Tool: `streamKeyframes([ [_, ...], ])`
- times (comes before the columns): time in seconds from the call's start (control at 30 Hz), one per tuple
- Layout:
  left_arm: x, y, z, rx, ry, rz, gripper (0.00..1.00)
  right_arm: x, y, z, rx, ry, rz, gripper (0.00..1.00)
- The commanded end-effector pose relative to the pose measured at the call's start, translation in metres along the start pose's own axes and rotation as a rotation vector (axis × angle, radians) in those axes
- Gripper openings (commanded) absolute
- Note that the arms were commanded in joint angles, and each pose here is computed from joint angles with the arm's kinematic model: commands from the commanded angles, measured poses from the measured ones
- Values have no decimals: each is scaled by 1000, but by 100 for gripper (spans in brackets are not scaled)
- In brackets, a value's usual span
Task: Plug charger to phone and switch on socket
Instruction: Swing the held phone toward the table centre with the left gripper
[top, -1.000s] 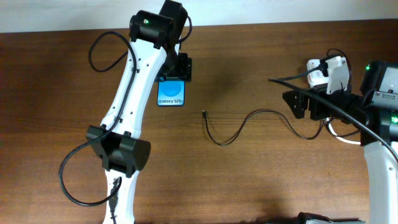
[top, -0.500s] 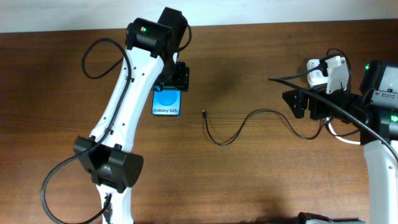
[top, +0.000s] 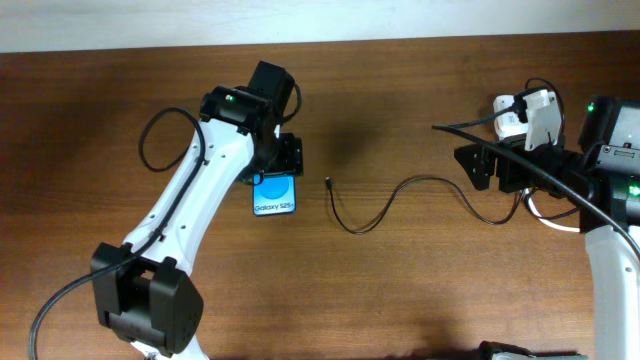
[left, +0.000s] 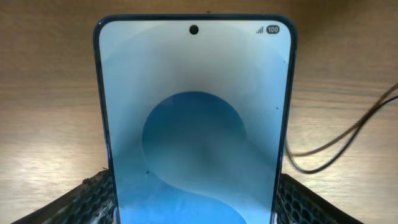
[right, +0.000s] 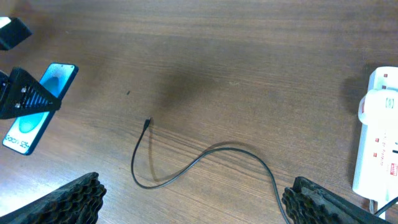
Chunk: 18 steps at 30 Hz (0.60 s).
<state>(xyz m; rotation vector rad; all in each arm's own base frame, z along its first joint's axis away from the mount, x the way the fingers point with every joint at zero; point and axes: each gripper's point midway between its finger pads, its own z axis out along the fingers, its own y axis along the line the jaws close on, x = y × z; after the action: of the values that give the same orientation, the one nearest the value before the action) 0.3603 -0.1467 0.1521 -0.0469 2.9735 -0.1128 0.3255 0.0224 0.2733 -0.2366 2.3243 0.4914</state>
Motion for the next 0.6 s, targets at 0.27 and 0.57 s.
streamKeyframes([
  [0.27,12,-39,-23,257,59,-160,0,-6,0,-3,6,-14,-18,98],
  [0.57,16,-29,-23,245,130,-442,0,-6,0,-3,5,-14,-18,98],
])
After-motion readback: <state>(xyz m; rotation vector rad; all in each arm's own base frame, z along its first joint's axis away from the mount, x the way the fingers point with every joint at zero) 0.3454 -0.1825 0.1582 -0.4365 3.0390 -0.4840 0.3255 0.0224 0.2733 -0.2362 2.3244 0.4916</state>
